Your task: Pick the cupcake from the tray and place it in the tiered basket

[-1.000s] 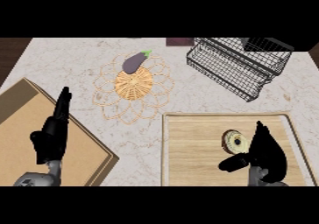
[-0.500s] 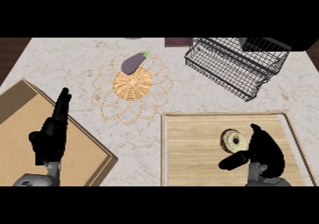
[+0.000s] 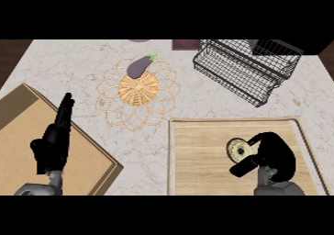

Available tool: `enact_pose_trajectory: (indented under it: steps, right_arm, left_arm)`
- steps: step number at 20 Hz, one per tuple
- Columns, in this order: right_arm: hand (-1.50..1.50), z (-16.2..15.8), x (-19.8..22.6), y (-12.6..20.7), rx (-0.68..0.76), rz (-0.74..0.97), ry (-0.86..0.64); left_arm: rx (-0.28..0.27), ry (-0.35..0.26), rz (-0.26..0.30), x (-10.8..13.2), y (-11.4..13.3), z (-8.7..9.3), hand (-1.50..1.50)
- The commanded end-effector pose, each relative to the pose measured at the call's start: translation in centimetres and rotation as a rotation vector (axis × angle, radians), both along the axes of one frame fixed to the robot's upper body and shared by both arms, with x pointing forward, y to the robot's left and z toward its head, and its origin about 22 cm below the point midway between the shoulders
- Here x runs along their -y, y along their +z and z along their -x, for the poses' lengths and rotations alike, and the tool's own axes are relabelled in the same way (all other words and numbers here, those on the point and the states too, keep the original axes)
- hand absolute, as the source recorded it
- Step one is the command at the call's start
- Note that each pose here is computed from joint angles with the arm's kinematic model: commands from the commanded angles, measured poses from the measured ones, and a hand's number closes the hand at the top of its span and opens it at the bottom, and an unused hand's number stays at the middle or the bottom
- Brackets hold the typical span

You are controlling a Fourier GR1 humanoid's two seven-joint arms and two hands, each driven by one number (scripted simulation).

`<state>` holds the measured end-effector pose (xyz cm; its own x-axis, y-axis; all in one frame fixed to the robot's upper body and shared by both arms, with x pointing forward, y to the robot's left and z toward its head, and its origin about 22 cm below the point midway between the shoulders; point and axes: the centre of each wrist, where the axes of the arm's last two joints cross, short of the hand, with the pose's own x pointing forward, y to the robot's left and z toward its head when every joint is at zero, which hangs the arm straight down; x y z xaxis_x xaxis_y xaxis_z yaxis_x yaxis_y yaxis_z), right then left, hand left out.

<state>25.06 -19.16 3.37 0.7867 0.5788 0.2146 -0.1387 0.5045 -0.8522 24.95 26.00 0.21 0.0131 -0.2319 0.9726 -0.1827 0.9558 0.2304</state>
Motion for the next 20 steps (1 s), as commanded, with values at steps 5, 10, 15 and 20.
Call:
enact_pose_trajectory:
  steps: [5,10,15,20]
  right_arm:
    - [1.5,-1.5,0.1,-0.2,-0.058,0.145,0.1]
    - [1.5,0.3,5.1,-0.9,-0.005,0.159,0.366]
    - [1.5,-0.6,5.6,4.2,0.215,0.104,0.304]
    - [1.5,0.8,5.0,9.4,0.505,-0.003,0.192]
  left_arm:
    - [-0.248,-0.015,0.08,2.1,-4.8,2.8,0.0]
    - [-0.247,0.019,0.068,1.5,-4.9,2.8,0.0]
    - [-0.249,0.02,0.07,0.6,-4.5,3.5,0.0]
    - [-0.268,0.022,0.097,1.4,-5.5,4.9,0.0]
